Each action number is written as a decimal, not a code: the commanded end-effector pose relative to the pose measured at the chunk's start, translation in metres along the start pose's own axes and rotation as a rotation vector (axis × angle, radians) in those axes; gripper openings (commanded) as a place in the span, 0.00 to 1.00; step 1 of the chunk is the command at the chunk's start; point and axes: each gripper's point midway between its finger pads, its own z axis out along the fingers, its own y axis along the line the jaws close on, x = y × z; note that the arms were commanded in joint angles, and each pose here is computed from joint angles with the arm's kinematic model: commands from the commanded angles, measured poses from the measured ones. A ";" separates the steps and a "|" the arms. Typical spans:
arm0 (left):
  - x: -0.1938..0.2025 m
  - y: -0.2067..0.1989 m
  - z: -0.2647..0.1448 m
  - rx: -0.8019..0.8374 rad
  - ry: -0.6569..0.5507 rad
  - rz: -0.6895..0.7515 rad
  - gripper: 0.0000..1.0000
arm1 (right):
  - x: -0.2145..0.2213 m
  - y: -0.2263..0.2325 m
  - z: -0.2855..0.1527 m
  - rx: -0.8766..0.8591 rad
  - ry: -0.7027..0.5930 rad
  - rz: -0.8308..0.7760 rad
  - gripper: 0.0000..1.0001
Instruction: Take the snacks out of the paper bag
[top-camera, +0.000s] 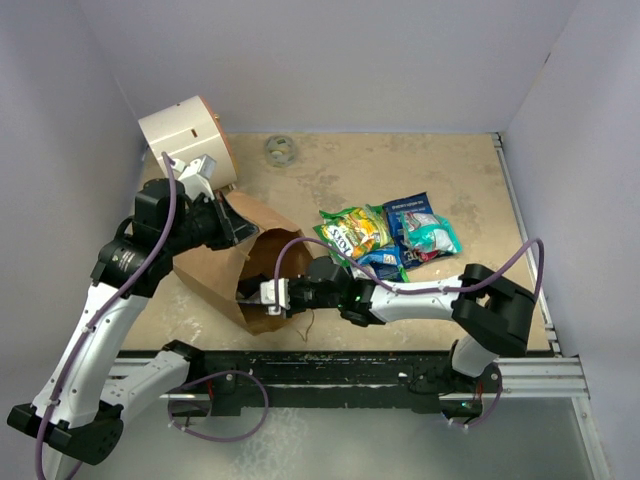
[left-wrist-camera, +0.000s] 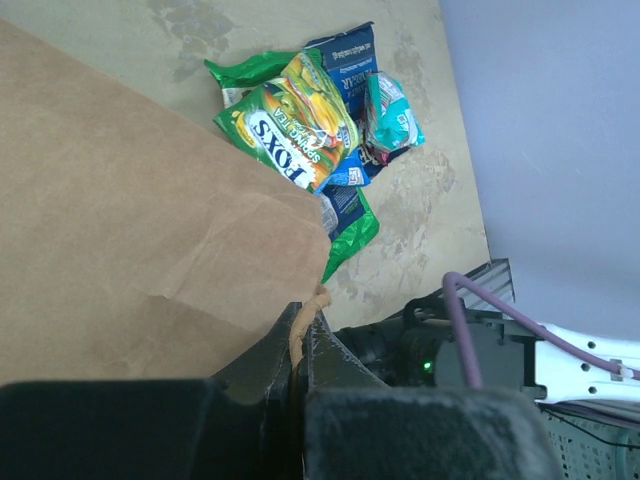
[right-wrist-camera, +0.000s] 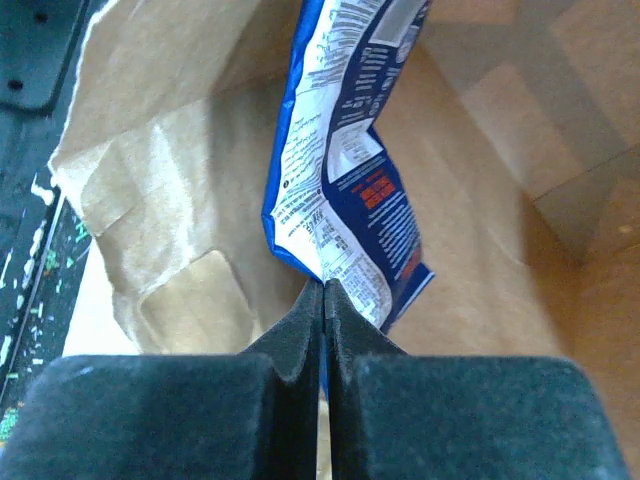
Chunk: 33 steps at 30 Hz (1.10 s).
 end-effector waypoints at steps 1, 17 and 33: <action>-0.006 -0.013 0.006 0.072 -0.002 0.017 0.00 | 0.017 0.012 0.007 -0.055 0.039 -0.088 0.00; 0.024 -0.008 0.015 0.112 0.095 -0.063 0.00 | 0.053 0.007 0.030 0.003 0.079 -0.233 0.50; 0.027 -0.007 0.002 0.088 0.093 -0.073 0.00 | 0.068 0.001 0.060 0.098 0.030 -0.188 0.19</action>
